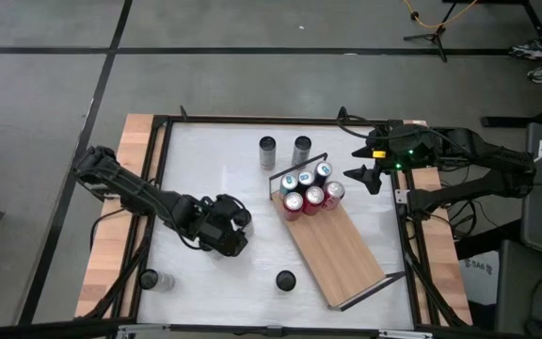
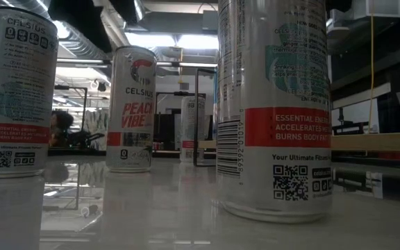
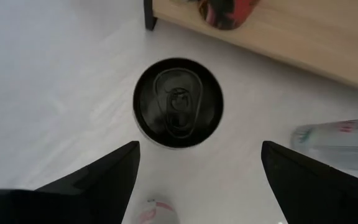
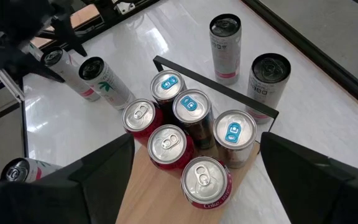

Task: Place canned beverage on shelf
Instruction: Put the white pink soda can on the shelf

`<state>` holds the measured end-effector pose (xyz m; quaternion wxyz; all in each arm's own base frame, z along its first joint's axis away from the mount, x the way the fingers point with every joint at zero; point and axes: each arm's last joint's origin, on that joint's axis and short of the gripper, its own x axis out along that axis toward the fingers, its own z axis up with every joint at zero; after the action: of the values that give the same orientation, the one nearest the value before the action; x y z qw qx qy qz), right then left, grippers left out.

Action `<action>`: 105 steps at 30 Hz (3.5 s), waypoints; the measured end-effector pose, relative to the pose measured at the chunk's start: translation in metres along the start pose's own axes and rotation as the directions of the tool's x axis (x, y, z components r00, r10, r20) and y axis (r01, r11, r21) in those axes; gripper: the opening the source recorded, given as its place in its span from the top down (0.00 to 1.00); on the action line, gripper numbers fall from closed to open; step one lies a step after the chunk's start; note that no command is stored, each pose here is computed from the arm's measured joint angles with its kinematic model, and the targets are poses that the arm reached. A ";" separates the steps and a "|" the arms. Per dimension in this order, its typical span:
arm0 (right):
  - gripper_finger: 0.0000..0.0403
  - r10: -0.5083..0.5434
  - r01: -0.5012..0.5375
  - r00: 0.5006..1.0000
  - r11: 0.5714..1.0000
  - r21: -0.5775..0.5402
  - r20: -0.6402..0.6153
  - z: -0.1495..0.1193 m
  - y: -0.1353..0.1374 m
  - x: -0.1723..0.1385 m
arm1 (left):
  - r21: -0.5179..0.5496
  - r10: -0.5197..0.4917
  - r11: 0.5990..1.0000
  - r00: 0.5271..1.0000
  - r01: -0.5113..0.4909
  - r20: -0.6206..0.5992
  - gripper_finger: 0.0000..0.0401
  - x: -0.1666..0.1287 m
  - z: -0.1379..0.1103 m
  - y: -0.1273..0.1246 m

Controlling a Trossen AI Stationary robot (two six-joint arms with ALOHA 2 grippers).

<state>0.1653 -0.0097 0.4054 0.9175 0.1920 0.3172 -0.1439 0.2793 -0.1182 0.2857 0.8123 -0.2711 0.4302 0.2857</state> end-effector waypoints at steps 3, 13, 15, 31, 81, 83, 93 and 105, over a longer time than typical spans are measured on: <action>0.16 0.000 0.000 1.000 1.000 0.000 0.000 0.000 0.000 0.000 | 0.014 0.033 0.999 0.999 -0.033 -0.007 0.18 0.011 -0.003 -0.004; 0.16 -0.001 0.001 1.000 1.000 0.000 0.001 0.000 0.000 0.000 | 0.029 0.158 0.987 0.987 -0.157 -0.009 0.18 0.051 -0.013 -0.012; 0.16 -0.001 0.001 1.000 1.000 0.000 0.000 0.000 0.000 0.000 | 0.030 0.178 0.984 0.984 -0.178 -0.011 0.18 0.059 -0.013 -0.013; 0.16 0.000 0.000 1.000 1.000 0.000 0.000 0.000 0.000 0.000 | 0.011 0.202 0.979 0.978 -0.203 0.062 0.33 0.072 -0.008 -0.015; 0.16 0.405 -0.358 0.911 0.868 -0.345 0.073 0.031 0.071 0.079 | 0.333 -0.173 0.931 0.984 0.149 0.043 0.40 -0.018 0.093 -0.044; 0.16 0.374 -0.322 0.924 0.875 -0.361 0.083 0.027 0.078 0.082 | 0.330 -0.172 0.932 0.984 0.148 0.044 0.40 -0.017 0.094 -0.043; 0.16 0.322 -0.289 0.946 0.879 -0.379 0.024 0.010 0.101 0.104 | 0.314 -0.194 0.936 0.978 0.161 0.077 0.40 -0.017 0.099 -0.045; 0.16 0.302 -0.303 0.951 0.865 -0.399 -0.068 -0.006 0.117 0.132 | 0.290 -0.256 0.934 0.956 0.207 0.142 0.40 -0.019 0.104 -0.052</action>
<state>0.3075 0.0778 0.3474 0.9478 0.0456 0.3074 0.0707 0.3632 -0.0871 0.3626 0.9049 -0.1792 0.3561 0.1491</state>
